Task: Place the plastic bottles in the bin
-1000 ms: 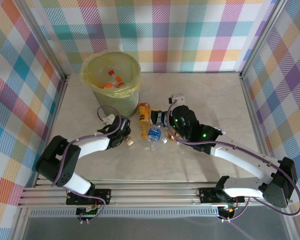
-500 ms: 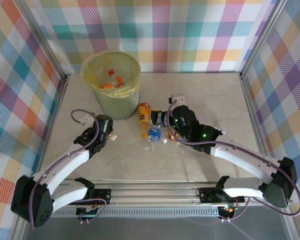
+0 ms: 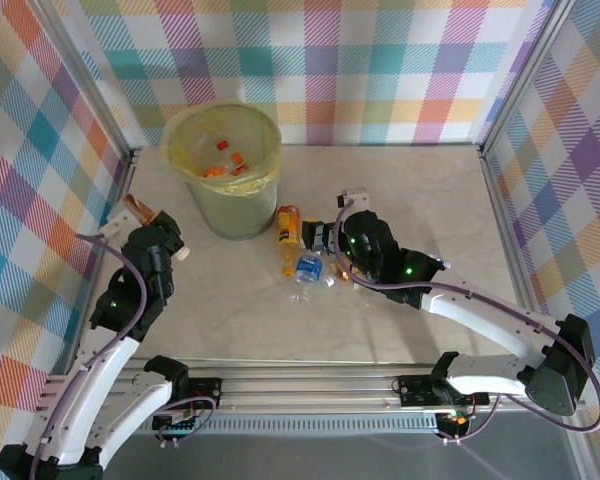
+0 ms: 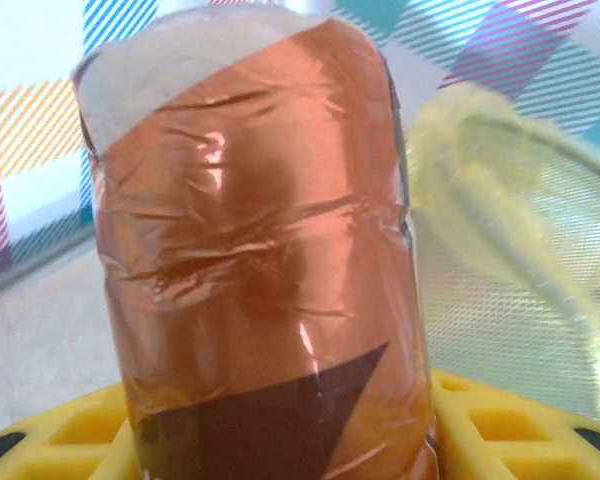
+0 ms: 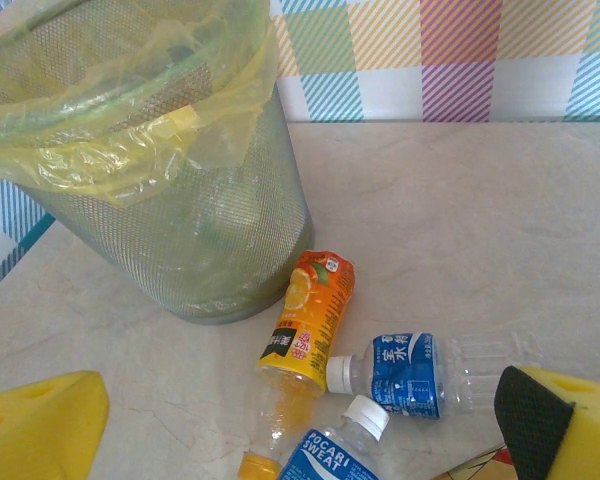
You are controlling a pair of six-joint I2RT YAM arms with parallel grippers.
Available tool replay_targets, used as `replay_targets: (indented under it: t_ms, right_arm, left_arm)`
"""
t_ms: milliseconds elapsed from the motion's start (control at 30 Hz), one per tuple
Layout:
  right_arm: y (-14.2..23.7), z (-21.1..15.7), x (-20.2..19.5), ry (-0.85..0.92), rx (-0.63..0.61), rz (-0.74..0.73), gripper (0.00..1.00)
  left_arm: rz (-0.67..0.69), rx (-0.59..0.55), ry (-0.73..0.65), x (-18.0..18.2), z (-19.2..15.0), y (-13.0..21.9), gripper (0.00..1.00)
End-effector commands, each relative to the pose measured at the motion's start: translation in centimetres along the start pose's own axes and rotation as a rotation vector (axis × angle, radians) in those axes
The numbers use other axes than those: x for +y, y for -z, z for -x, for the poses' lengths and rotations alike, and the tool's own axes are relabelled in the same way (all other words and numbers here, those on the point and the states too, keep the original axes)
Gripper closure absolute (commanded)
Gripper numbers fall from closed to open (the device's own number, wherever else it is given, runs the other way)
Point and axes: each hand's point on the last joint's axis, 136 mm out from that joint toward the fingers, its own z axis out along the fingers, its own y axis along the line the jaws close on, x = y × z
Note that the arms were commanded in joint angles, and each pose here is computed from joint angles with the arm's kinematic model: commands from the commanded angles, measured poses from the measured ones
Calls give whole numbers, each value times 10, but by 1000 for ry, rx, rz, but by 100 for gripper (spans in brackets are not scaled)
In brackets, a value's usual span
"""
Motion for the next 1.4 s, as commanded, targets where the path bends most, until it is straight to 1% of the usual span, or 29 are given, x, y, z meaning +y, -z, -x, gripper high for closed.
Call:
replay_targets:
  t_ms: [0,133,267,400,567,700,767,967,1167,1367]
  right_arm:
    - [-2,-1,-1,-12,-8,-8,0]
    - [-2,-1,-1,-7,-5,-8,0]
    - [0,0,-2,-7,-6,-9,0]
    - [1,1,-2,-8,-9,-8,0]
    - [2,2,-2,-8,-8,-7,0]
    - [2,2,-2,-9,-8,-7,0]
    - [2,2,-2,-10,-7,-6,0]
    - [1,0,-2,-7,-2,-9,0]
    - [0,-1,-2,-6,4,-13,0]
    - [-2,-1,-1,-3,11,-16,0]
  left_arm:
    - [-141,-49,-149,-40,34,-1,53]
    - [-309,-63,-274,-92,56,-9,53]
    - [-421,-76,-385,-135,75,-20,53]
    - [-489,-76,-483,-169,86,-39,53]
    - [-534,-67,-540,-194,98,-68,53]
    - [-555,-31,-579,-204,98,-92,53]
    - [-546,20,-611,-204,88,-108,53]
    - [-529,88,-668,-203,71,-145,53]
    - [-521,171,-720,-199,44,-169,52]
    - [-526,244,-736,-195,19,-179,48]
